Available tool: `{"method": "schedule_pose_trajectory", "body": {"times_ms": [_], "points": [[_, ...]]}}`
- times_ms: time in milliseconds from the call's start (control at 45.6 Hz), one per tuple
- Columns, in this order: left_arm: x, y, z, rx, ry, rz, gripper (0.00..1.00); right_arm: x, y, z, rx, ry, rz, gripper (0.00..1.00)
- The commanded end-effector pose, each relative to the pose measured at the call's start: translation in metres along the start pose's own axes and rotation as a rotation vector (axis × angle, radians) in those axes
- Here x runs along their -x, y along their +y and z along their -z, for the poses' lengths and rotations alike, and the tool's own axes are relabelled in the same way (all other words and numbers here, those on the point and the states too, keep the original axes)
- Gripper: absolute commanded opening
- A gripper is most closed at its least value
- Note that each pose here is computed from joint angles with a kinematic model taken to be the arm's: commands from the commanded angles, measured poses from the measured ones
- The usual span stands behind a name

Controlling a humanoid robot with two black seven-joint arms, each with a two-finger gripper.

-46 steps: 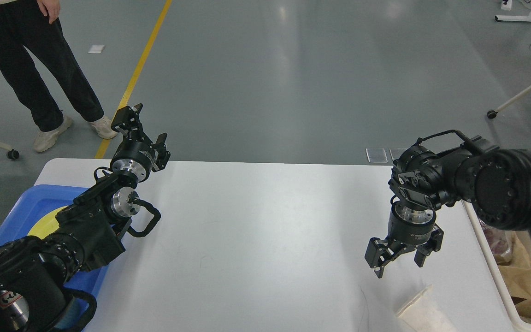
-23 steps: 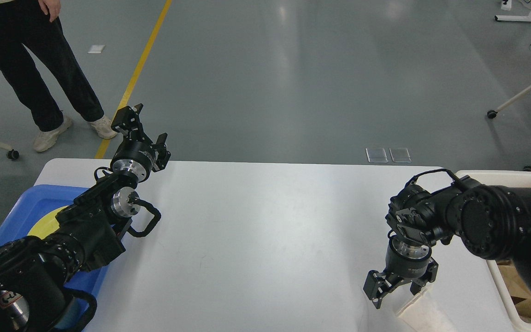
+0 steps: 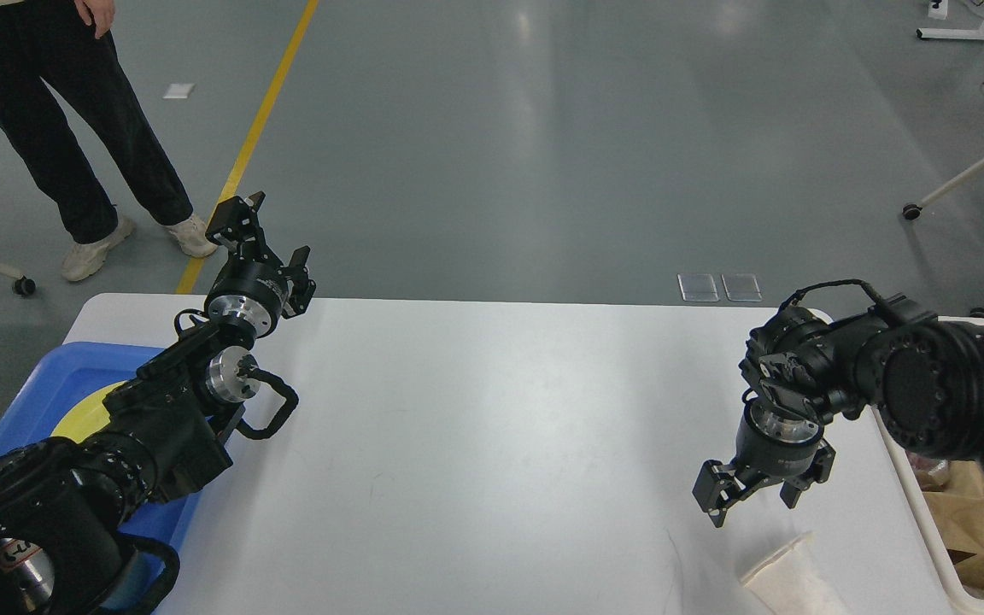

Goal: Tidy desktop
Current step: 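Move the right gripper down over the white paper cup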

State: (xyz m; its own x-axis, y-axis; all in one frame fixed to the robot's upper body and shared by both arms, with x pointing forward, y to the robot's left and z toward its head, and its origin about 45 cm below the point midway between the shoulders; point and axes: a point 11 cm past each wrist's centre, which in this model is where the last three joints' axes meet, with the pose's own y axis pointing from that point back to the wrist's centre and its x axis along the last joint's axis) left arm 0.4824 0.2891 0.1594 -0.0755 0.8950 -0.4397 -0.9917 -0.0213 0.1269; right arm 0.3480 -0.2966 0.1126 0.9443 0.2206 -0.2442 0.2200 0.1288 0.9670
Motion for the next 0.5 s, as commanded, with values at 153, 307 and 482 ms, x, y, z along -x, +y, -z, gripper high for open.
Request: {"method": "schedule_pose_trajectory", "body": {"times_ms": [153,307,482], "points": [[0.0,0.0,0.0,0.0,0.0,0.0,0.96,0.019,0.018,-0.019,0.087,-0.028,0.121,1.0],[0.0,0.0,0.0,-0.001,0.002,0.001,0.96,0.029,0.007,-0.025,0.079,-0.045,0.152,1.0],[0.0,0.0,0.0,0.0,0.0,0.0,0.96,0.04,-0.013,-0.021,0.056,-0.044,0.184,1.0]]}}
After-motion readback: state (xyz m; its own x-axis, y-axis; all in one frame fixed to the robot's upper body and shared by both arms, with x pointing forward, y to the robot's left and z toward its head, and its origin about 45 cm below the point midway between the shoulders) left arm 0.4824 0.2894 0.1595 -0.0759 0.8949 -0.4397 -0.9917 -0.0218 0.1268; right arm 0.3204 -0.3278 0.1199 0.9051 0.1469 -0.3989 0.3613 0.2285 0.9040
